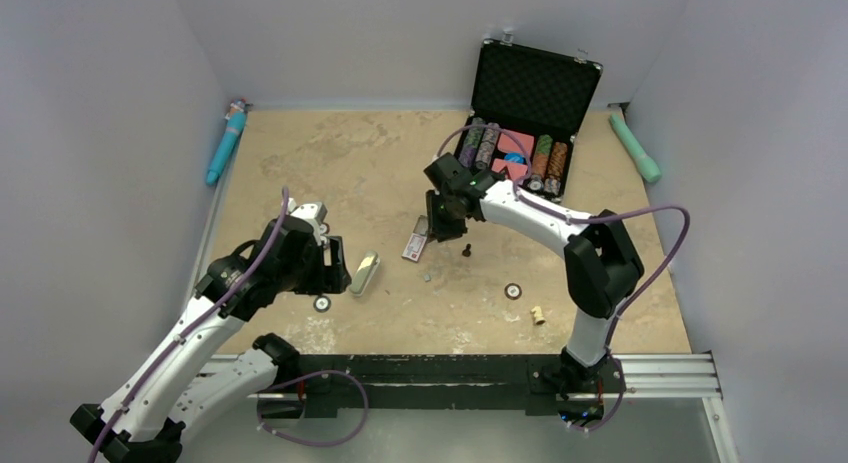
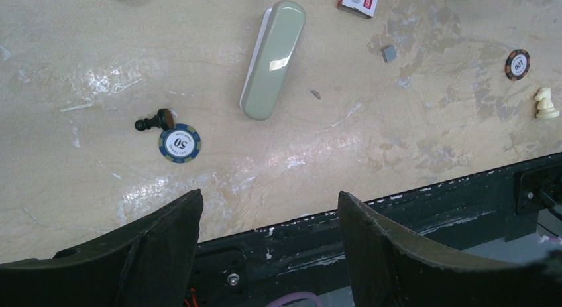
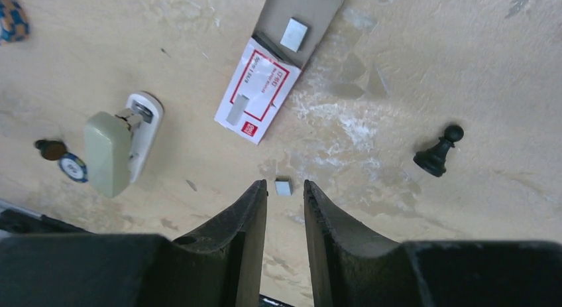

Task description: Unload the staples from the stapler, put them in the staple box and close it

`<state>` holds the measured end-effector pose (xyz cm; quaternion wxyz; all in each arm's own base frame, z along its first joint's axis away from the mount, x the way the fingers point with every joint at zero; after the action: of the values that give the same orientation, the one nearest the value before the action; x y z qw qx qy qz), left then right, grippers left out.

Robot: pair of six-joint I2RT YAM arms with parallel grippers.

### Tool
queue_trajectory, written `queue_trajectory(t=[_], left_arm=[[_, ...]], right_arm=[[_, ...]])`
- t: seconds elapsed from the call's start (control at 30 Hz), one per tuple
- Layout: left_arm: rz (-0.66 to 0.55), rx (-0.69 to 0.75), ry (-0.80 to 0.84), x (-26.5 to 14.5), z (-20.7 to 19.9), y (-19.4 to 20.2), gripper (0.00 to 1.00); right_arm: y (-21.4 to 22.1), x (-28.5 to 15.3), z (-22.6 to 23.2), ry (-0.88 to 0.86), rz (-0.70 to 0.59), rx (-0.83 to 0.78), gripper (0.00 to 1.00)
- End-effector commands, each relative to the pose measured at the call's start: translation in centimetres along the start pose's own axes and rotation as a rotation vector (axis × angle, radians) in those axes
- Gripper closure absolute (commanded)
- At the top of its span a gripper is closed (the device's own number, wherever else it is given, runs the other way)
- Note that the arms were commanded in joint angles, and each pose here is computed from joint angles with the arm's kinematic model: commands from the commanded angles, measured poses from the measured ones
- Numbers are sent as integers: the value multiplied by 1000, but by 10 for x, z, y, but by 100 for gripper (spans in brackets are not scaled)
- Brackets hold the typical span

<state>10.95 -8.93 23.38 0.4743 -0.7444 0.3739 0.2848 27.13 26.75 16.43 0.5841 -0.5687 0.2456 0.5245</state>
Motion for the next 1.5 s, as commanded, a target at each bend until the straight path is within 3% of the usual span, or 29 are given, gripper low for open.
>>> queue_trajectory(t=[0.0, 0.57, 0.67, 0.8, 0.83, 0.87, 0.97, 1.1, 1.47], left_arm=[[-11, 9, -4, 3, -1, -2, 22], [-8, 4, -27, 4, 1, -2, 22], [-14, 1, -28, 4, 1, -2, 22], [-7, 1, -36, 5, 1, -2, 22], [-10, 0, -37, 5, 1, -3, 22], [-13, -1, -37, 4, 1, -3, 22], [-21, -1, -31, 3, 1, -3, 22], [-23, -1, -24, 2, 1, -2, 22], [-43, -8, -24, 0, 2, -3, 22]], right_arm=[[14, -7, 6, 126, 8, -69, 68], [44, 17, 41, 191, 38, -183, 58], [45, 19, 42, 194, 33, -193, 50], [45, 17, 41, 209, 32, -194, 48], [45, 16, 41, 209, 28, -196, 37], [44, 15, 40, 210, 25, -200, 35], [44, 11, 39, 214, 11, -204, 33], [47, 14, 39, 198, 14, -207, 33], [54, 36, 39, 207, 50, -251, 45]])
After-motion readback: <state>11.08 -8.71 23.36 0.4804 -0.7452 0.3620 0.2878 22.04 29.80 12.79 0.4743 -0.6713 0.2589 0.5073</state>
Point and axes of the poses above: each gripper's point midway between its finger pads, its own x axis out along the fingers, its own z axis along the line the jaws close on, y = z × x, the point moved 8 cm from there along -x, back along the fingers, and after that the axes turned 12 degrees about -x, right-handed, at the moved point
